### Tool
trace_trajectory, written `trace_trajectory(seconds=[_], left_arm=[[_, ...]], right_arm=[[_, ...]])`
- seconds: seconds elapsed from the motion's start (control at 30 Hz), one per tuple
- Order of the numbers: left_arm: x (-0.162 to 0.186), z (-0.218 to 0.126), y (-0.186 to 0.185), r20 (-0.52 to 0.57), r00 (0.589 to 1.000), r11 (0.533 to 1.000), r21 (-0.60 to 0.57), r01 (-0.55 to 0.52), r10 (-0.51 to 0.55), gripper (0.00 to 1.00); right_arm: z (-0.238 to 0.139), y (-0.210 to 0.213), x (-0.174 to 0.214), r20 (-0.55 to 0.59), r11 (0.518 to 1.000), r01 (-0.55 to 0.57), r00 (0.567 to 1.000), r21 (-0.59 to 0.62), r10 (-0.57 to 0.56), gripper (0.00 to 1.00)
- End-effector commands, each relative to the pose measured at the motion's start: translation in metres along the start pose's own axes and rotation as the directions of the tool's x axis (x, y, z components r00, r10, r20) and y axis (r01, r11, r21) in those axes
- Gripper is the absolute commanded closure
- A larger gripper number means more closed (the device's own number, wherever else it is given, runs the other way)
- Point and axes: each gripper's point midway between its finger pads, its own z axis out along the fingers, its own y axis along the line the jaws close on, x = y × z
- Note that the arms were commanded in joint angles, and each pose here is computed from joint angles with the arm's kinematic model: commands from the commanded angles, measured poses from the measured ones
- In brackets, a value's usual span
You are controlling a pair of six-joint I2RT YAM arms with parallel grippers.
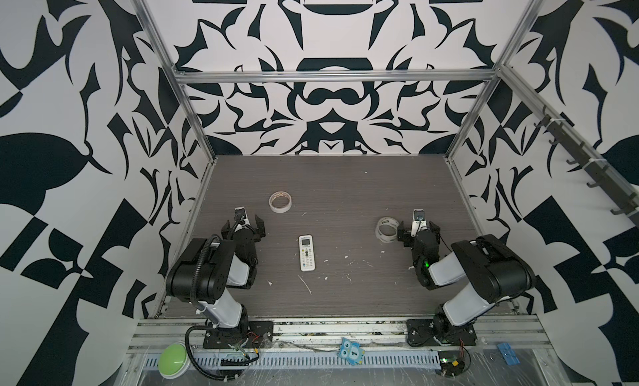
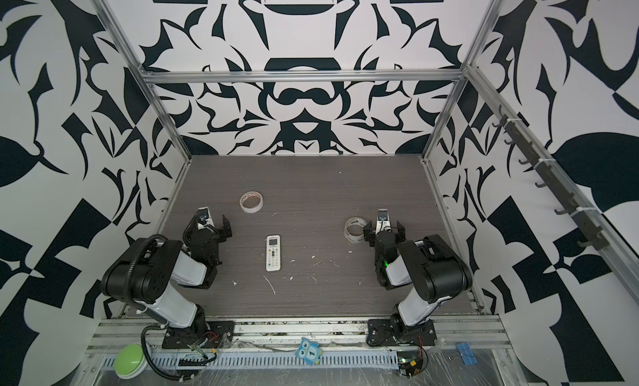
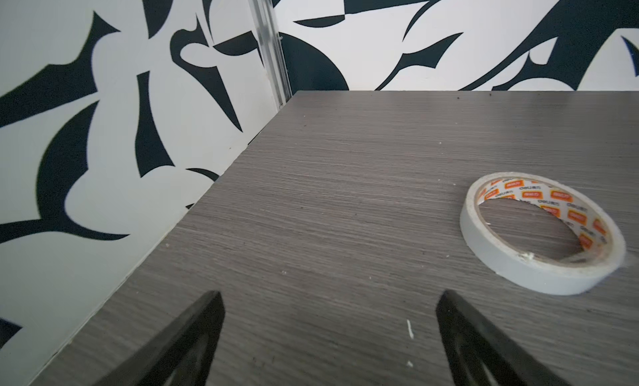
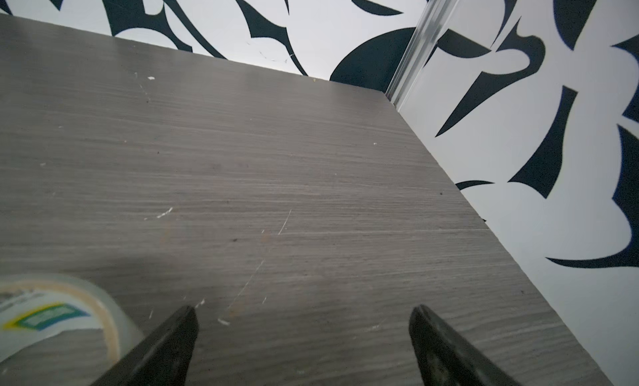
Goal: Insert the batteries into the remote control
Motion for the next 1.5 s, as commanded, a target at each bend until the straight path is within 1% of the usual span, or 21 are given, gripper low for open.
trace_trajectory(seconds=[0.0, 0.03, 0.1, 0.27, 1.0, 1.03, 1.1, 1.17, 1.2, 1.23, 1.27, 1.3, 1.4, 1.47], left_arm=[[-0.021, 0.006, -0.004, 0.052, 0.998, 0.999, 0.024, 0.032, -0.033, 0.01], [-0.020, 0.008, -0.003, 0.040, 0.999, 0.999, 0.020, 0.034, -0.035, 0.01], [-0.021, 0.012, 0.002, 0.038, 0.998, 0.999, -0.007, 0.041, -0.041, 0.01], [-0.018, 0.022, 0.007, -0.014, 0.999, 0.998, -0.034, 0.052, -0.052, 0.01], [-0.016, 0.026, 0.010, -0.041, 0.997, 0.997, -0.040, 0.066, -0.067, 0.01], [-0.016, 0.026, 0.010, -0.041, 0.997, 0.997, -0.038, 0.067, -0.068, 0.01], [-0.016, 0.026, 0.010, -0.041, 0.997, 0.997, -0.040, 0.066, -0.068, 0.01], [-0.016, 0.026, 0.010, -0.040, 0.997, 0.997, -0.038, 0.067, -0.069, 0.01], [-0.016, 0.026, 0.010, -0.041, 0.997, 0.997, -0.039, 0.067, -0.069, 0.01], [-0.016, 0.027, 0.011, -0.040, 0.997, 0.997, -0.040, 0.067, -0.069, 0.01], [-0.016, 0.026, 0.010, -0.042, 0.997, 0.997, -0.038, 0.066, -0.068, 0.01], [-0.017, 0.026, 0.011, -0.040, 0.997, 0.997, -0.041, 0.067, -0.068, 0.01], [-0.016, 0.026, 0.011, -0.040, 0.997, 0.997, -0.039, 0.068, -0.069, 0.01], [-0.017, 0.026, 0.011, -0.040, 0.997, 0.997, -0.039, 0.068, -0.069, 0.01]], right_arm=[[0.019, -0.012, -0.021, -0.015, 0.996, -0.058, 0.998, 0.074, 0.059, 0.00], [0.021, -0.017, -0.020, -0.026, 0.994, -0.084, 0.996, 0.074, 0.086, 0.00], [0.022, -0.018, -0.017, -0.043, 0.993, -0.095, 0.994, 0.070, 0.098, 0.01], [0.022, -0.019, -0.018, -0.036, 0.993, -0.096, 0.995, 0.072, 0.098, 0.01], [0.022, -0.021, -0.017, -0.038, 0.993, -0.097, 0.994, 0.072, 0.100, 0.01], [0.021, -0.023, -0.017, -0.035, 0.992, -0.101, 0.994, 0.081, 0.104, 0.00], [0.009, -0.018, -0.017, 0.016, 0.993, -0.106, 0.994, 0.045, 0.106, 0.00], [0.002, -0.024, -0.019, 0.070, 0.990, -0.127, 0.990, 0.057, 0.123, 0.00], [0.004, -0.024, -0.019, 0.066, 0.990, -0.123, 0.991, 0.062, 0.119, 0.00], [0.010, -0.022, -0.019, 0.033, 0.992, -0.114, 0.993, 0.062, 0.112, 0.00], [0.017, -0.019, -0.015, -0.028, 0.993, -0.100, 0.994, 0.059, 0.102, 0.01], [0.022, -0.016, -0.016, -0.053, 0.994, -0.102, 0.993, 0.044, 0.104, 0.01], [0.015, -0.018, -0.017, 0.001, 0.994, -0.105, 0.995, 0.035, 0.105, 0.01], [0.019, -0.018, -0.017, -0.022, 0.993, -0.108, 0.994, 0.042, 0.108, 0.01]])
